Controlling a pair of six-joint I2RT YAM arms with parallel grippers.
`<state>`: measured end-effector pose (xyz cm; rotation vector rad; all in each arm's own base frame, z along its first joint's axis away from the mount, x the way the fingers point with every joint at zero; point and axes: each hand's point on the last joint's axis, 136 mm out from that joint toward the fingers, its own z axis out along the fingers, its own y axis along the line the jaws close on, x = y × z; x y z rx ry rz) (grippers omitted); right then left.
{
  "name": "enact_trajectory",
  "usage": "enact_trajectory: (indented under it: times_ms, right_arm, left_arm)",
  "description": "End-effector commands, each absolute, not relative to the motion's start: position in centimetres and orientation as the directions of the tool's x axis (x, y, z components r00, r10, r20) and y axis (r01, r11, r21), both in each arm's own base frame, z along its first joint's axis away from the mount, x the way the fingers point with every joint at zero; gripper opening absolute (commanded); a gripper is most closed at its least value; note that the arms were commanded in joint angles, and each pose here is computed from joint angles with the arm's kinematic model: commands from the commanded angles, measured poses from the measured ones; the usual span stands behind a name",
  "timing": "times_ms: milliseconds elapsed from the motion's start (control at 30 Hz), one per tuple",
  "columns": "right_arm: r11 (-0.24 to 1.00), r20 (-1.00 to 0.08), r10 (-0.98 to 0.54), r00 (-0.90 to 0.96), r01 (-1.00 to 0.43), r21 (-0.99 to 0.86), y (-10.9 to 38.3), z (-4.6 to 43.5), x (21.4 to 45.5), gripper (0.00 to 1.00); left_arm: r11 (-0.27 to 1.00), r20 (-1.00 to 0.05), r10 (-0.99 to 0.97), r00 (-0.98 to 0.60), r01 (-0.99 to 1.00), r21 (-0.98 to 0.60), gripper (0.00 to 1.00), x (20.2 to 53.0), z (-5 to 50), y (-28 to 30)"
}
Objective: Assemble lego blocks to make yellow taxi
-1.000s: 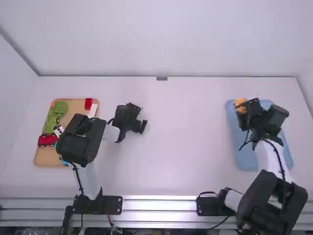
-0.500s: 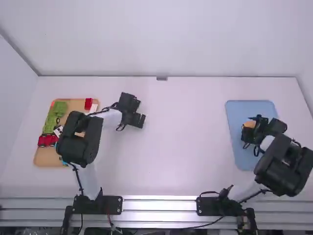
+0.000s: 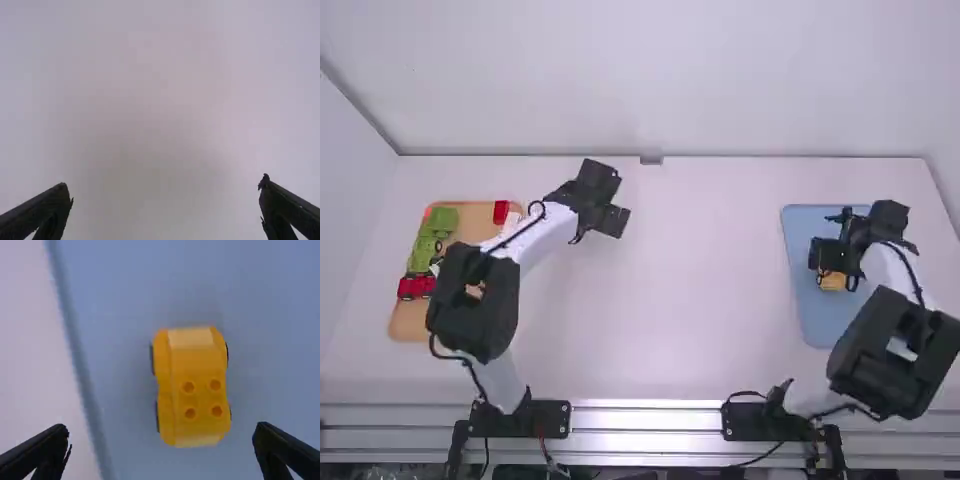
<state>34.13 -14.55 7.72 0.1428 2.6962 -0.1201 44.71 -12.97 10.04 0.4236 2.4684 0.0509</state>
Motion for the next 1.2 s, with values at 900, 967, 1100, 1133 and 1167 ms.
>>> enact_trajectory:
  times_ms: [900,967,1100,1133,1167]
  right_arm:
    - [0.869,-0.799,-0.475,-0.368,-0.339,-0.360,4.9,21.1,32.7,0.86]
    - [0.891,-0.820,-0.439,-0.368,-0.296,-0.344,4.0,21.2,32.6,0.83]
    - [0.939,-0.873,-0.339,-0.351,-0.177,-0.293,1.5,21.6,32.1,0.76]
    - [0.950,-0.887,-0.310,-0.343,-0.143,-0.277,0.8,21.7,31.9,0.74]
    - [0.961,-0.904,-0.277,-0.326,-0.110,-0.255,0.3,21.8,31.6,0.71]
  left_arm:
    - [0.981,-0.902,0.104,-0.418,0.193,0.024,0.87,33.7,23.3,-7.4]
    - [0.982,-0.913,0.088,-0.398,0.191,0.012,0.84,33.5,23.5,-6.9]
    - [0.989,-0.940,0.050,-0.337,0.146,0.000,0.77,33.0,24.0,-4.9]
    - [0.992,-0.947,0.040,-0.318,0.125,0.000,0.75,32.8,24.1,-4.1]
    - [0.995,-0.951,0.030,-0.308,0.097,0.000,0.72,32.5,23.9,-3.2]
